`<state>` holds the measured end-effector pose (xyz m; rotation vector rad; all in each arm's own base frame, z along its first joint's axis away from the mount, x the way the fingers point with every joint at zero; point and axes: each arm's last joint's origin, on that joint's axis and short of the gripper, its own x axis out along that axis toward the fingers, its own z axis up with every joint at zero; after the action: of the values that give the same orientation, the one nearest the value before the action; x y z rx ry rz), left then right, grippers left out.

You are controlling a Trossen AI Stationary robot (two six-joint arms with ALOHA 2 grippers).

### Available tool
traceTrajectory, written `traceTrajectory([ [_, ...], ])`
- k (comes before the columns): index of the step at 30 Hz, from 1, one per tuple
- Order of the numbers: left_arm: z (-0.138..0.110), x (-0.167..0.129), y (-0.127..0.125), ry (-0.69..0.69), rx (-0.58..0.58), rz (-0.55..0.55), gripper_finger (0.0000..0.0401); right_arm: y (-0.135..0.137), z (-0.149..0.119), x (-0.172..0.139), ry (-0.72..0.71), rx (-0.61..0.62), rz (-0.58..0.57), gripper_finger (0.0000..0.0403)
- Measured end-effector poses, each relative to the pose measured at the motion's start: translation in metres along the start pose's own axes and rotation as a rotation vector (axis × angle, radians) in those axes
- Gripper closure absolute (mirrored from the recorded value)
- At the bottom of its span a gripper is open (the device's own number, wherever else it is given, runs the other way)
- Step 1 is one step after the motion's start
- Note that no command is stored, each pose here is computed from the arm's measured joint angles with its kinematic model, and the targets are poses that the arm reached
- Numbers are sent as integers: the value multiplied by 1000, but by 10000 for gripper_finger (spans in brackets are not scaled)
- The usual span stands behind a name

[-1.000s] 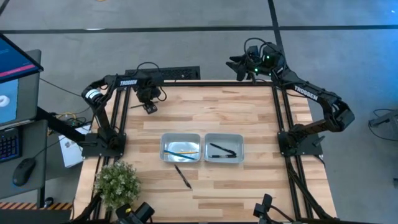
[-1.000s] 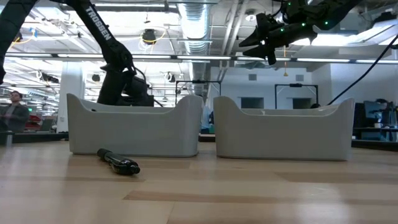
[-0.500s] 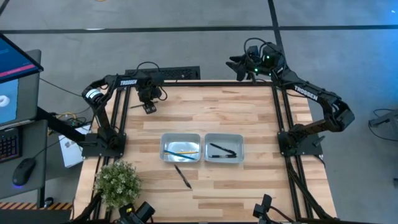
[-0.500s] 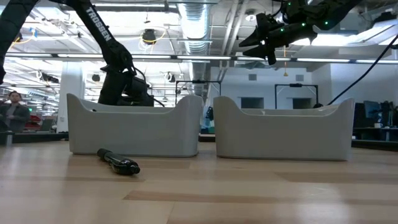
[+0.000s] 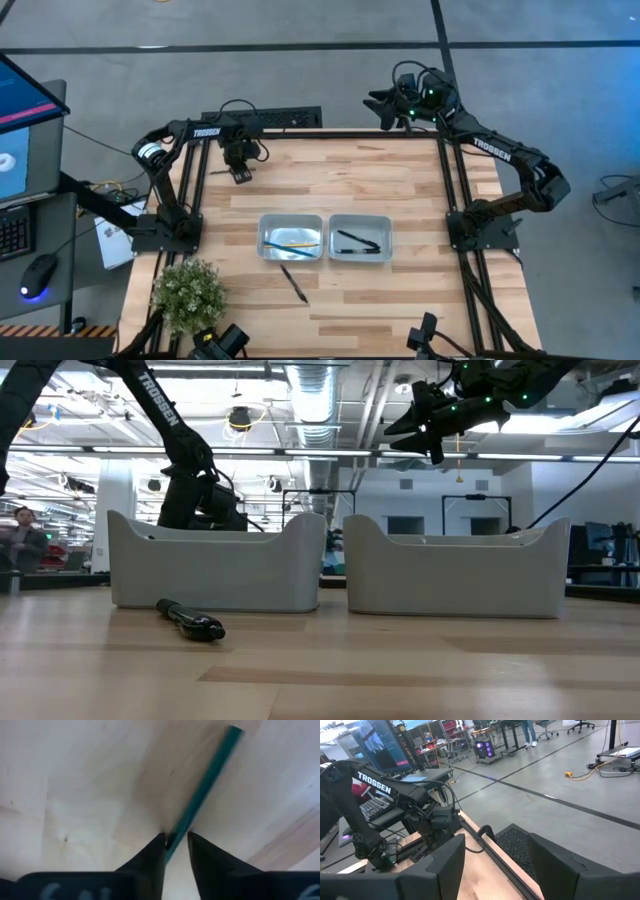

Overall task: Sort pens & pencils
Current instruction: Put the green pencil into the left gray bin

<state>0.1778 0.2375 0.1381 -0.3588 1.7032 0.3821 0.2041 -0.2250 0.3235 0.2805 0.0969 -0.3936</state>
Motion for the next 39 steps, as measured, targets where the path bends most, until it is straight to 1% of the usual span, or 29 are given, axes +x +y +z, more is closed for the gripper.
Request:
traceTrajectory([
  [6,1,0,0,-5,-27,11,367,0,0,0,0,0,0,168],
  [10,3,0,-3,-6,-31,33,378,0,0,0,0,0,0,168],
  [13,3,3,-9,-3,-17,46,375,0,0,0,0,0,0,168],
  [16,0,9,-16,6,-8,35,365,0,0,0,0,0,0,168],
  [19,0,11,-20,5,-54,29,357,0,0,0,1,0,0,168],
  [22,1,12,-20,-1,-93,30,355,0,0,0,1,0,0,168],
  [27,3,10,-18,7,-134,68,357,0,0,0,2,1,0,168],
  [32,4,9,-18,1,-135,74,358,0,0,0,4,2,0,168],
  [39,4,9,-18,-1,-168,80,358,0,-1,0,7,4,-1,168],
])
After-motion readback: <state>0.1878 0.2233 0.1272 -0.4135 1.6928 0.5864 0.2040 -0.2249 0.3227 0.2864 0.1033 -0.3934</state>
